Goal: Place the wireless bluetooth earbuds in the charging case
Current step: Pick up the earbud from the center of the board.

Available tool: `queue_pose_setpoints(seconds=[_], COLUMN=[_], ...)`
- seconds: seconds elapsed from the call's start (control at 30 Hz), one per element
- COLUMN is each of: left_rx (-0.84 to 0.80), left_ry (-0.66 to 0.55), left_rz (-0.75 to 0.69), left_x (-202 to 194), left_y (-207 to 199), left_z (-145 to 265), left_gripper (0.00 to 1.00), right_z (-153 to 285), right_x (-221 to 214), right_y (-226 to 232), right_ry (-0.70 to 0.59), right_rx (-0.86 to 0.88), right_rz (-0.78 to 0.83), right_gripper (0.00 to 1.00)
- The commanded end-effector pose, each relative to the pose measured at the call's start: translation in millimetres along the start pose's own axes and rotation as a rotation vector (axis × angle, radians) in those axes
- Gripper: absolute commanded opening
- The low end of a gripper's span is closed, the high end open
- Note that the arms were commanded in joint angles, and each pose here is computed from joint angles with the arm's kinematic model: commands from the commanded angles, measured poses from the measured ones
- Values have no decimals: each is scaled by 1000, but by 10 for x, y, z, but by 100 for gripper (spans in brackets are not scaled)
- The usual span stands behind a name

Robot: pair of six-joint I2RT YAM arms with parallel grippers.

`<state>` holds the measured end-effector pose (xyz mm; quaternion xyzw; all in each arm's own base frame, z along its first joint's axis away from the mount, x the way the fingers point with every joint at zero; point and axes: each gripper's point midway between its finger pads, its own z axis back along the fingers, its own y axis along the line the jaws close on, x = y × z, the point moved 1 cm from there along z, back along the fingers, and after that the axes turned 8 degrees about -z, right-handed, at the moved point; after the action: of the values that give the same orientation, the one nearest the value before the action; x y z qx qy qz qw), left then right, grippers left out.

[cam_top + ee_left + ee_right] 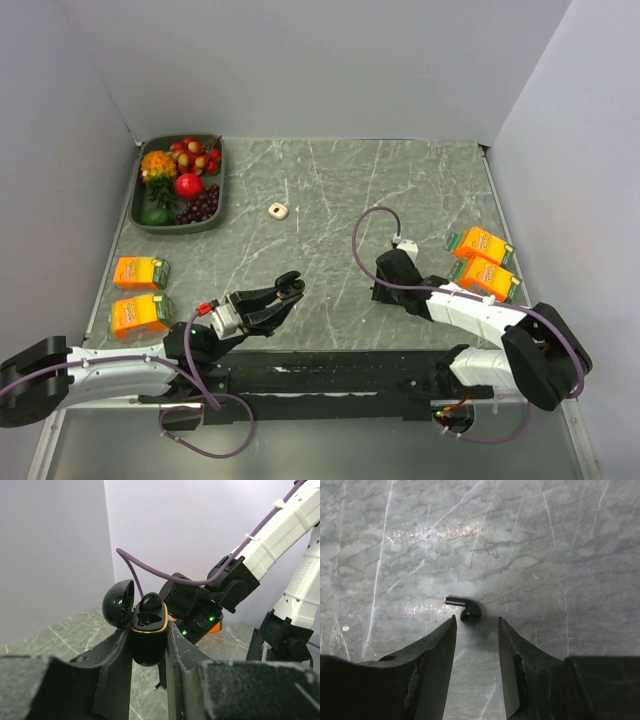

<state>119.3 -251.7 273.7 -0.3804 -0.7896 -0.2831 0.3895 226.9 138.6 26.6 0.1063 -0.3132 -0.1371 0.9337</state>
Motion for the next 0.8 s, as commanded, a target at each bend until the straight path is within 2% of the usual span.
queue_pose_setpoints(seconds=[0.0, 0.3, 0.57, 0.67, 0.77], left_rx=[72, 74, 75, 72, 73], left_ry=[-258, -256, -255, -254, -255], left_rz=[41, 38, 40, 41, 41], left_x=[604, 600, 595, 587, 593], left_y=[158, 161, 161, 153, 158], left_z=[10, 6, 5, 10, 12], left_gripper=[1, 1, 1, 1, 1], right_z=[-13, -41, -95, -110, -107], right_x=[178, 182, 150, 145, 141], right_y=[177, 183, 159, 160, 153], right_ry=[-41, -37, -19, -15, -14], right_rx=[46, 45, 33, 32, 35], right_rz=[-26, -16, -17, -16, -19], right_gripper=[46, 36, 32, 25, 10])
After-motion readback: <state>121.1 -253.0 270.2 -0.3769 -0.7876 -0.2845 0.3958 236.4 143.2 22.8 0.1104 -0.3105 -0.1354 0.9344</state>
